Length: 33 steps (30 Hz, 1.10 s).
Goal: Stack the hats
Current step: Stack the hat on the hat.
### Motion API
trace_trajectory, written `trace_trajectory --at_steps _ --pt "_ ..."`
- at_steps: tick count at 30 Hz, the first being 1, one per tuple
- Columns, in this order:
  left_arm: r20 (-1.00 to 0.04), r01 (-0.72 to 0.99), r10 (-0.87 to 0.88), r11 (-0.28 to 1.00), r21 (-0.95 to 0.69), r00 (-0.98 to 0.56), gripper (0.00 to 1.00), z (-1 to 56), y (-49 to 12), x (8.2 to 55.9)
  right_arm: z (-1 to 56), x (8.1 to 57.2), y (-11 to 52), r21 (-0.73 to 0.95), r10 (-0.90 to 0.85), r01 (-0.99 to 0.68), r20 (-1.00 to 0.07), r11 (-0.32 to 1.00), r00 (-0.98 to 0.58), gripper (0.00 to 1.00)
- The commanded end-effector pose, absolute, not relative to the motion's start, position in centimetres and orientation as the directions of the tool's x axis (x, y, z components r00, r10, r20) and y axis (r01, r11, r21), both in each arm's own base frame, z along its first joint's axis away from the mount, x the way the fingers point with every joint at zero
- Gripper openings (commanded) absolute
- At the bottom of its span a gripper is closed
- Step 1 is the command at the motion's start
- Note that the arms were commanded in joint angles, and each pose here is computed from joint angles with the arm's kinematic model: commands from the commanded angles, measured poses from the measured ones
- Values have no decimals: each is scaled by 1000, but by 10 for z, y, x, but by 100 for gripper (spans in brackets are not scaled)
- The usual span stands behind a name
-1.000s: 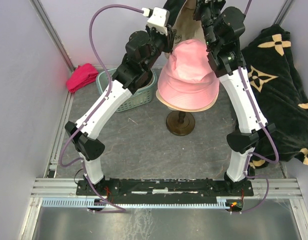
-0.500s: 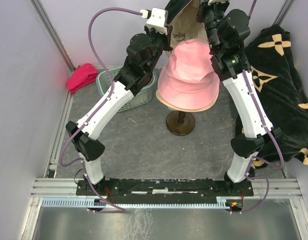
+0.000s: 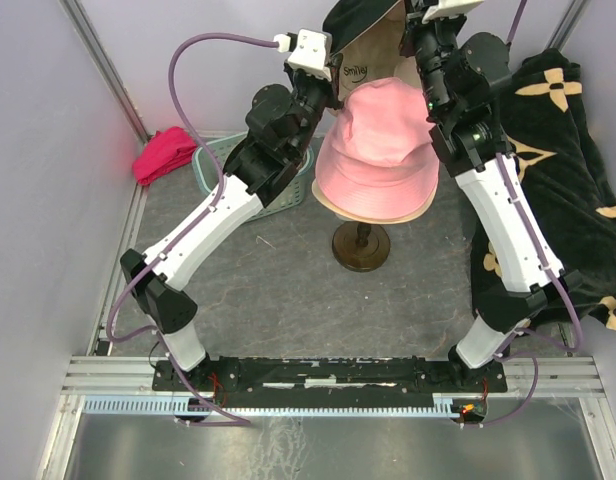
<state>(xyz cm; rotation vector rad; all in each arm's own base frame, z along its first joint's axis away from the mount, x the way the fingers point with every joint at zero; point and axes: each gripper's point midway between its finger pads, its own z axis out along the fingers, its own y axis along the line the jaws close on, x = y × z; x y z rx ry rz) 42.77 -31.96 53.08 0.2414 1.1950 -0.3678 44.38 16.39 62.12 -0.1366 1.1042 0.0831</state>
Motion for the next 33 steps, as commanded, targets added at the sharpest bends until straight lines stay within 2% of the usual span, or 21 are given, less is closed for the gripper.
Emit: trace_trajectory --at_steps 1,33 --pt "-872 359 -202 933 -32 446 3 583 -291 402 673 402 134 -16 38 -88 -812 996 583 2" --pt "-777 353 -280 932 -81 563 3 607 -273 358 645 350 103 42 75 -67 -774 997 629 2"
